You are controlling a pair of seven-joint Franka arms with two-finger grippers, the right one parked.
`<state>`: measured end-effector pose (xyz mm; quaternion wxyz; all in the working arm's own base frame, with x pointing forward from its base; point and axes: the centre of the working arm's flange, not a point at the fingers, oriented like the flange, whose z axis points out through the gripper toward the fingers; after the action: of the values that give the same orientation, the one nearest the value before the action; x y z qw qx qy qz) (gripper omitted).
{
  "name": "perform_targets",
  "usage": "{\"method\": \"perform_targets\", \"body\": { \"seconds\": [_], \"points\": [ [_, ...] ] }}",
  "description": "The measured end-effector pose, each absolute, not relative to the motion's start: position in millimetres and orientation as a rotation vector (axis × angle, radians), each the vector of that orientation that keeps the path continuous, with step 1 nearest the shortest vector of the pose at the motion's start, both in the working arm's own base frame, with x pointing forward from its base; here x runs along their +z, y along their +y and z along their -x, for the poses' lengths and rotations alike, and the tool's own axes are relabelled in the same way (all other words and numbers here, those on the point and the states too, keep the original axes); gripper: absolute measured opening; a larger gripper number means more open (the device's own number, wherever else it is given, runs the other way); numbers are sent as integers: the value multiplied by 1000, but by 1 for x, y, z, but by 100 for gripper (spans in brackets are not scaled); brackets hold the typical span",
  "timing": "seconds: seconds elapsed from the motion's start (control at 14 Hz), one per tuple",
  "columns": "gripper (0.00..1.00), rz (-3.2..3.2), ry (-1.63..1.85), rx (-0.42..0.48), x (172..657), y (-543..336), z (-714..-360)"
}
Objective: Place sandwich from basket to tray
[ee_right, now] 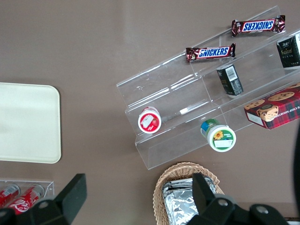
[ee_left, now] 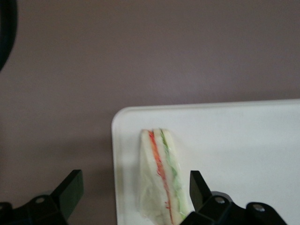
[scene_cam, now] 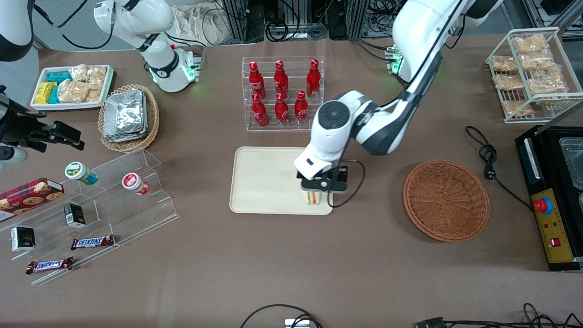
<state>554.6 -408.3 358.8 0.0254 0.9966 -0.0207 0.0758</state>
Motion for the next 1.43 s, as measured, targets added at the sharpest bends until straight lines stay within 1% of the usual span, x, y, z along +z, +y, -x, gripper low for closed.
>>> {"method": "perform_targets", "body": {
  "seconds": [0.21, 0.36, 0.43, 0.57, 0.64, 0.93, 1.14, 1.43],
  "points": [
    [100, -3074, 77, 245, 405, -335, -590],
    [100, -3113, 45, 232, 433, -278, -607],
    [100, -3128, 16, 205, 448, -250, -610],
    [100, -3141, 6, 93, 480, -196, -606],
    [100, -3147, -2, 53, 496, -169, -602],
    [100, -3178, -34, -58, 546, -79, -580],
    [100, -3177, -101, -86, 569, -57, -563],
    [100, -3177, -110, -73, 576, -57, -558]
  ]
}}
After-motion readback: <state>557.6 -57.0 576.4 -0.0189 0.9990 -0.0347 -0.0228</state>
